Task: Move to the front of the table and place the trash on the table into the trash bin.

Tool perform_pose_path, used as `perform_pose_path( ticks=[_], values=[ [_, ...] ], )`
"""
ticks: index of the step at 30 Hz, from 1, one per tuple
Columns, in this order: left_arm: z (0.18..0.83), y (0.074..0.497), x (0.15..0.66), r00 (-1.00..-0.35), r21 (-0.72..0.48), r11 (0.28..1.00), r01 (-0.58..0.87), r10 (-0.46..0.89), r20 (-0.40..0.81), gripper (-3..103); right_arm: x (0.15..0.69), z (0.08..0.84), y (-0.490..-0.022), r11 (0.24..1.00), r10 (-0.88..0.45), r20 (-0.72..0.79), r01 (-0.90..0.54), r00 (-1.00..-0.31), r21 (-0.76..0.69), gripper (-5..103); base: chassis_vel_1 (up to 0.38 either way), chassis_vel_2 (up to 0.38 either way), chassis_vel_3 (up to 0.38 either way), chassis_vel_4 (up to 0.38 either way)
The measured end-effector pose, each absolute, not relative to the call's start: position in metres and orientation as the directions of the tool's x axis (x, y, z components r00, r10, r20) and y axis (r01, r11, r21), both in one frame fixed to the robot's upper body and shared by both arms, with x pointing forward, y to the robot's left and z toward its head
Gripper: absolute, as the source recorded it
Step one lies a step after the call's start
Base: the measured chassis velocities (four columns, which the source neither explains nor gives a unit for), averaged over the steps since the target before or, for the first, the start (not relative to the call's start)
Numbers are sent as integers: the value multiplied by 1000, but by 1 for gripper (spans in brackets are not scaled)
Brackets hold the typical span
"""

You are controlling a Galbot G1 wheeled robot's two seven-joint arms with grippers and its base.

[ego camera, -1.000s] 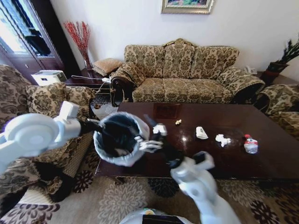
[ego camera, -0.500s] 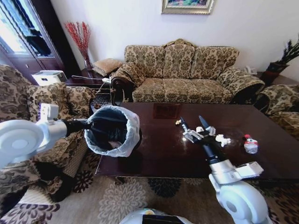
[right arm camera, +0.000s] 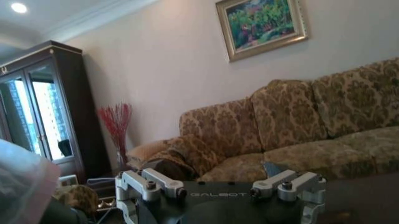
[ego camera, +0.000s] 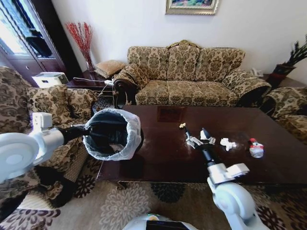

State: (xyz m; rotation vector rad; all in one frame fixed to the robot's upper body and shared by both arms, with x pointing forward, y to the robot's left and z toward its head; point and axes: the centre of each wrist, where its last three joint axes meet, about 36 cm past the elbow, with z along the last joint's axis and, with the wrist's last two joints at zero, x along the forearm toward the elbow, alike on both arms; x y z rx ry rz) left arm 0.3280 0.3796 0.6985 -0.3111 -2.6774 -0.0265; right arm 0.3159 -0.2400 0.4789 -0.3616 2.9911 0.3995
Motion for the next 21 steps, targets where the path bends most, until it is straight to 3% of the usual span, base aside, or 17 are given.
perform_pose_path(
  ticks=[12,21],
  values=[
    [705,368,330,-860,-35,965,260,248,446,0,410,428,-238,950,-121,-35,-126,-992,287,100,-166,-184,170,176],
    [708,368,336,-854,-34,966,256,242,461,0,477,396,-221,962,-99,49,-83,-994,262,100,20,21,-10,-10]
  ],
)
